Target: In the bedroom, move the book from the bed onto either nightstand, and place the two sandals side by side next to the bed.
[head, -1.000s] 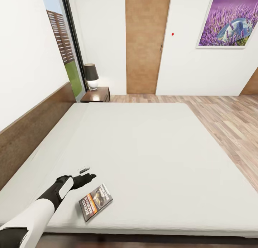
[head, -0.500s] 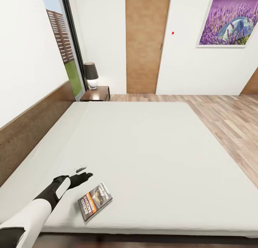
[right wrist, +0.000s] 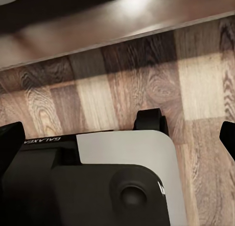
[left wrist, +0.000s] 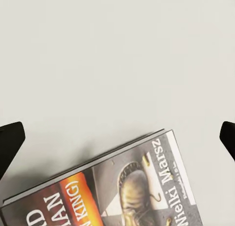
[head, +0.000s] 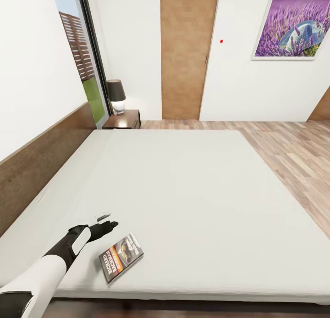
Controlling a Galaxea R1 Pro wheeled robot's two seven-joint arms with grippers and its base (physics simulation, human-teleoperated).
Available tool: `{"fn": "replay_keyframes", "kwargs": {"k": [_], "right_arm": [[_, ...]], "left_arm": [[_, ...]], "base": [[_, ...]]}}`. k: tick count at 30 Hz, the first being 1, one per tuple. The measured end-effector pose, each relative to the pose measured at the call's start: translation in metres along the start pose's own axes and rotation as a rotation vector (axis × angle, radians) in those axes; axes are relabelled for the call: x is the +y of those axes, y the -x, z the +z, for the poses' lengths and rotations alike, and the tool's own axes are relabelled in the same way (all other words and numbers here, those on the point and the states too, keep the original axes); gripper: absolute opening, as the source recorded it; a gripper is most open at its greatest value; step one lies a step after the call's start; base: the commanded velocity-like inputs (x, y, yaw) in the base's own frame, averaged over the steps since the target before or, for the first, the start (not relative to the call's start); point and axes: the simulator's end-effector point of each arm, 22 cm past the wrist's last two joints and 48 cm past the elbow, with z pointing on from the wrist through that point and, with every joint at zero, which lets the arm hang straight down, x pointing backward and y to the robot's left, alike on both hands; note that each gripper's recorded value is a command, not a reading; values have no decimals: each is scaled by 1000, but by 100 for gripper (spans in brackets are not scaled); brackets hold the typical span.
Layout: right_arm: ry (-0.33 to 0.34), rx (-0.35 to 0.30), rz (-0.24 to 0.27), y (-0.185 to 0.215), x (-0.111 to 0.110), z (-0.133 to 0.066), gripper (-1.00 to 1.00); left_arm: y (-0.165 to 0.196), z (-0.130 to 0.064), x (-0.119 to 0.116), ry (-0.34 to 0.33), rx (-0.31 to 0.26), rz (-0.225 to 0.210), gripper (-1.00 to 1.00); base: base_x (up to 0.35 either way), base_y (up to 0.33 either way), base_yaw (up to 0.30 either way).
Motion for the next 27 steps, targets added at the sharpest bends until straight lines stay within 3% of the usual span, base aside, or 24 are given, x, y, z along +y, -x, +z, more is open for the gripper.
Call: {"fn": "replay_keyframes", "kwargs": {"k": [27], "right_arm": [[0, 0, 0, -5, -10, 38, 100]], "left_arm": [[-18, 32, 13, -2, -1, 0, 100]], "base": [[0, 0, 0]]}}
